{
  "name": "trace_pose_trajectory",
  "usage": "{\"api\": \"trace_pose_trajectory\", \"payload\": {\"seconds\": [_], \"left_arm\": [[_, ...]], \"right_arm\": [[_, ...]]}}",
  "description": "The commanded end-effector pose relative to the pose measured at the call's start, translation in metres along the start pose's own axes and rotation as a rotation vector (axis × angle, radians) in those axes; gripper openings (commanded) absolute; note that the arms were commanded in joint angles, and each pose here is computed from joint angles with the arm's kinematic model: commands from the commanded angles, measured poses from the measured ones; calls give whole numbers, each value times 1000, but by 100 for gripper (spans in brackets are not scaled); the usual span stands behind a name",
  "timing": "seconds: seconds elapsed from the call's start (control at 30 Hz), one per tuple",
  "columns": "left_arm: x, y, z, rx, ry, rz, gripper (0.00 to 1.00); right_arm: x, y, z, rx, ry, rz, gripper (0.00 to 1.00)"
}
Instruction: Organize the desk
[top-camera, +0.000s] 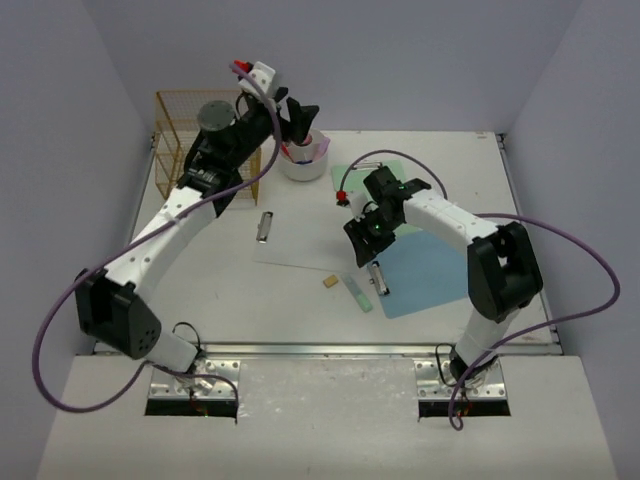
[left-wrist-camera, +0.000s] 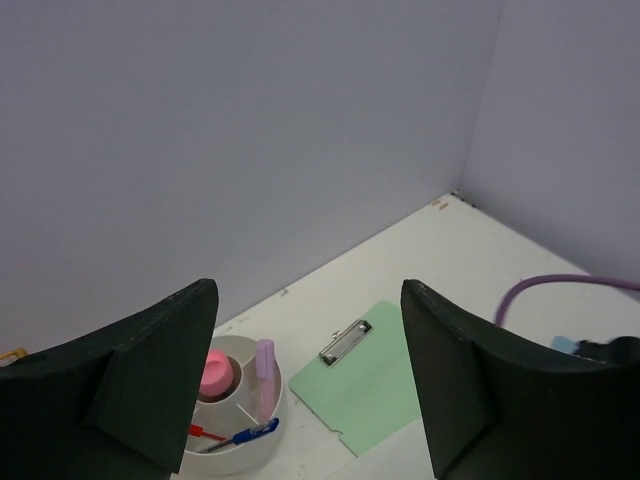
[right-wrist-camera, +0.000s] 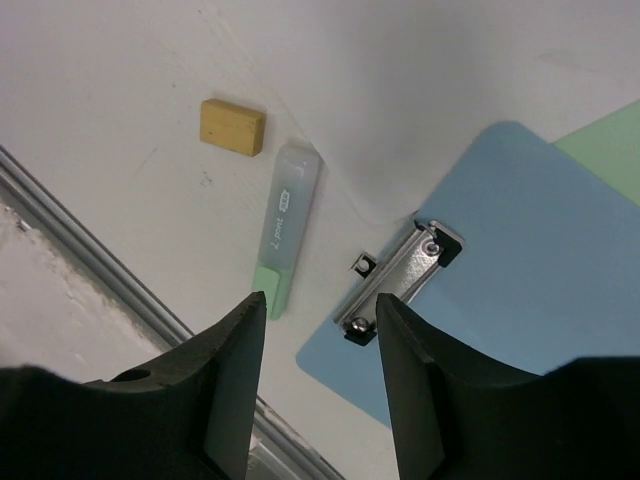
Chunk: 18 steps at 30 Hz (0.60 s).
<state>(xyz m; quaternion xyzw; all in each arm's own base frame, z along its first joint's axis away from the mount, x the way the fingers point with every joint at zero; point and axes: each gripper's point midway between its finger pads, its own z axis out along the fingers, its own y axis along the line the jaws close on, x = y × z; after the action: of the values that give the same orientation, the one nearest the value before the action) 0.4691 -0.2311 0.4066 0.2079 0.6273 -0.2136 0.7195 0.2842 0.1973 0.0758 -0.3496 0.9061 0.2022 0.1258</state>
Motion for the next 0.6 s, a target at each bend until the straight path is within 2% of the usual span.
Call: {"api": "trace_pose_trajectory", "payload": {"seconds": [0.0,0.13,0.23,0.57], "left_arm": [[-6,-13,-56,11,-2,-13,72],[5,-14,-103,-34,6,35,75],[15,-13,-124,-63,18,36,75],[34,-10,-144,-103,45,24,76]], "right_arm": [[7,-8,23,101,66,-4,47],[15,10,46,88,112,-13,45],[22,22,58,82,141,23,44],[34,29,87,131,189,48,41]]}}
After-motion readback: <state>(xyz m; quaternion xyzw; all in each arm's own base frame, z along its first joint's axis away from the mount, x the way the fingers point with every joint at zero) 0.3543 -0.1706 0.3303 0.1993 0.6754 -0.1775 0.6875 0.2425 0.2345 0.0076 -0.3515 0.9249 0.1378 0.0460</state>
